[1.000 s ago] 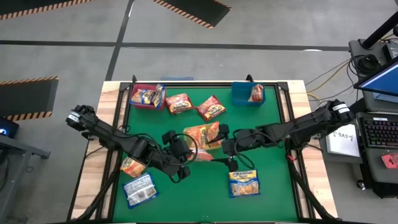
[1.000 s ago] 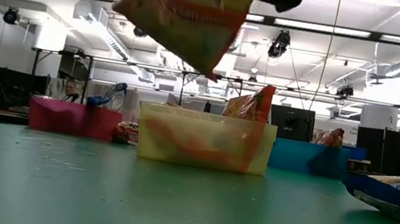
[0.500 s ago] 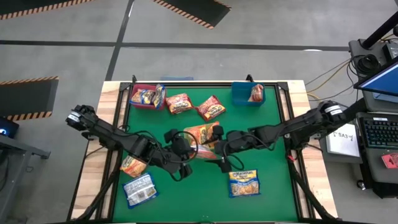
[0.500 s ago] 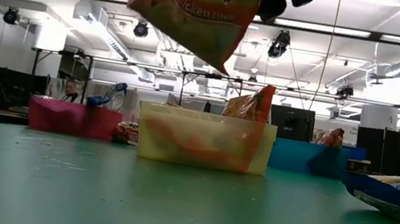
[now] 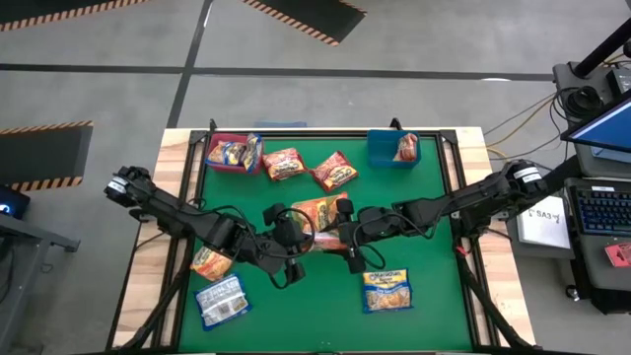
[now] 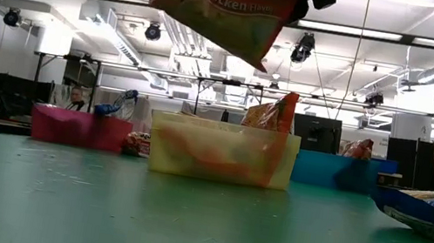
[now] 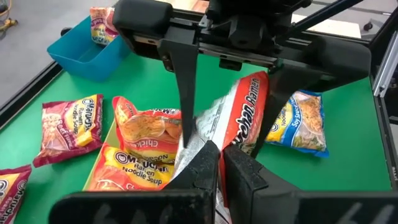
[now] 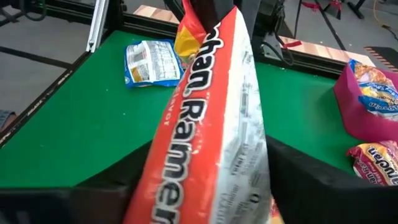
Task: Sort Maruchan noodles
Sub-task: Put the orange noodle pack into the yellow bin
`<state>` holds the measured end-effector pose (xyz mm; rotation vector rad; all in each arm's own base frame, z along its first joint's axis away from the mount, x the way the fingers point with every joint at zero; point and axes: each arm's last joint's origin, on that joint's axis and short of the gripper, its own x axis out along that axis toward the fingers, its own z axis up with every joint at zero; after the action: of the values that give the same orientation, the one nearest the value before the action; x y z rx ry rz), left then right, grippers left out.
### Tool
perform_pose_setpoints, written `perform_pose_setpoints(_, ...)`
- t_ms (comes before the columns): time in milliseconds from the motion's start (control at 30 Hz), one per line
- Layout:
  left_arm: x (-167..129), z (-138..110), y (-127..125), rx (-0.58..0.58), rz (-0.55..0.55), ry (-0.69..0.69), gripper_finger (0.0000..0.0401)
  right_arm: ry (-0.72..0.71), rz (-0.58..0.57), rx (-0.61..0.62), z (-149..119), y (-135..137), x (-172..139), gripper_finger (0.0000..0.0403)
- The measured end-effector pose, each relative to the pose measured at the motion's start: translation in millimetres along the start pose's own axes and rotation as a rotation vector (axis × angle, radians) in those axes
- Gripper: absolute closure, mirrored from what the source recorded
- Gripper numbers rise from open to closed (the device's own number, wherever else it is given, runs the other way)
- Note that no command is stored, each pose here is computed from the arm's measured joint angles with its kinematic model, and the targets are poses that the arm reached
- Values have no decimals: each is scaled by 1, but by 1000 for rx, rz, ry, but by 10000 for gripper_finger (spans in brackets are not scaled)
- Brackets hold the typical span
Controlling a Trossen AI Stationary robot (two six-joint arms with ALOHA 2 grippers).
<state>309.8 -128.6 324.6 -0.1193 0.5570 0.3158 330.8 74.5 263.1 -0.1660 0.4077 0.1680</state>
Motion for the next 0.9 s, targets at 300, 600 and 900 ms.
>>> perform_pose_setpoints(300,0,3,3,108,3,-6,342,48,4,23,-4,0,-2,304)
perform_pose_setpoints(600,-27,13,24,354,13,-15,257,103,0,77,-5,-3,-13,325)
perform_pose_setpoints(900,-30,-8,43,434,25,-17,257,149,2,93,-9,-3,-21,334)
